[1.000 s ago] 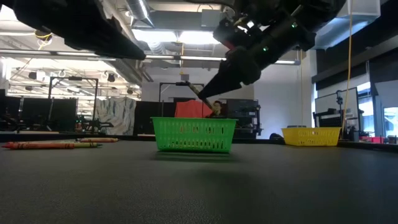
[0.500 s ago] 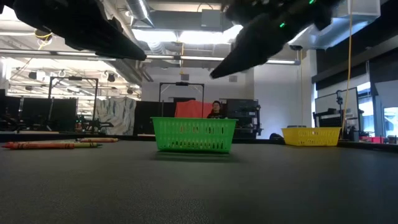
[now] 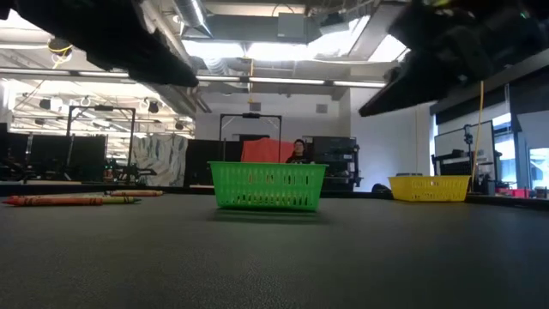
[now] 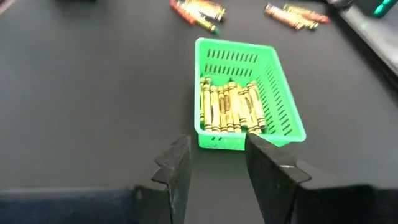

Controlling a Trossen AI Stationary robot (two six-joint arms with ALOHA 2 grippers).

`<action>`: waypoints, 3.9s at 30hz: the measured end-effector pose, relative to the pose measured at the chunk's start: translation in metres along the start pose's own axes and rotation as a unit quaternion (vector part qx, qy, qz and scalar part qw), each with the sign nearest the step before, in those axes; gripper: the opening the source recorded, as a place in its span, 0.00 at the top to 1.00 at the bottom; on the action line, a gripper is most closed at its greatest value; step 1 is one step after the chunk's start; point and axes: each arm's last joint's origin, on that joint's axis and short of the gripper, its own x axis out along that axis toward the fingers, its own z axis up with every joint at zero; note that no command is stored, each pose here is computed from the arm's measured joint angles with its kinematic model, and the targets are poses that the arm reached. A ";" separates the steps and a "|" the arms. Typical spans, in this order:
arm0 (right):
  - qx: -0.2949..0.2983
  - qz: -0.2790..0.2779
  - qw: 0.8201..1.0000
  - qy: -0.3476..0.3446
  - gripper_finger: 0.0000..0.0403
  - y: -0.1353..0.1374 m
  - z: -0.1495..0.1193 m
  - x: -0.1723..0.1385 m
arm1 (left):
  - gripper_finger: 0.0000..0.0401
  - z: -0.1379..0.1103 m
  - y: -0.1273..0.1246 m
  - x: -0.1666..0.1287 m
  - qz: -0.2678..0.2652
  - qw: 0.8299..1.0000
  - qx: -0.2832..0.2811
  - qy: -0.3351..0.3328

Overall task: Sort crayons
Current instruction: Put the orange crayon into the black bin

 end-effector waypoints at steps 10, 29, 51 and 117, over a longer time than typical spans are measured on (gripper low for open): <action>0.026 -0.004 0.983 -0.183 0.64 -0.005 -0.021 -0.019 | 0.67 -0.008 0.015 0.004 0.010 0.995 -0.085 0.060; 0.008 -0.001 0.967 -0.254 0.64 -0.006 0.001 -0.024 | 0.67 -0.029 0.050 -0.042 0.049 0.930 -0.253 0.263; 0.009 -0.007 0.974 -0.225 0.64 -0.005 -0.004 -0.020 | 0.67 -0.057 0.049 -0.029 0.111 0.890 -0.222 0.382; 0.040 0.072 0.968 -0.237 0.43 0.004 -0.009 -0.001 | 0.99 0.031 0.015 0.008 -0.035 0.997 0.005 -0.073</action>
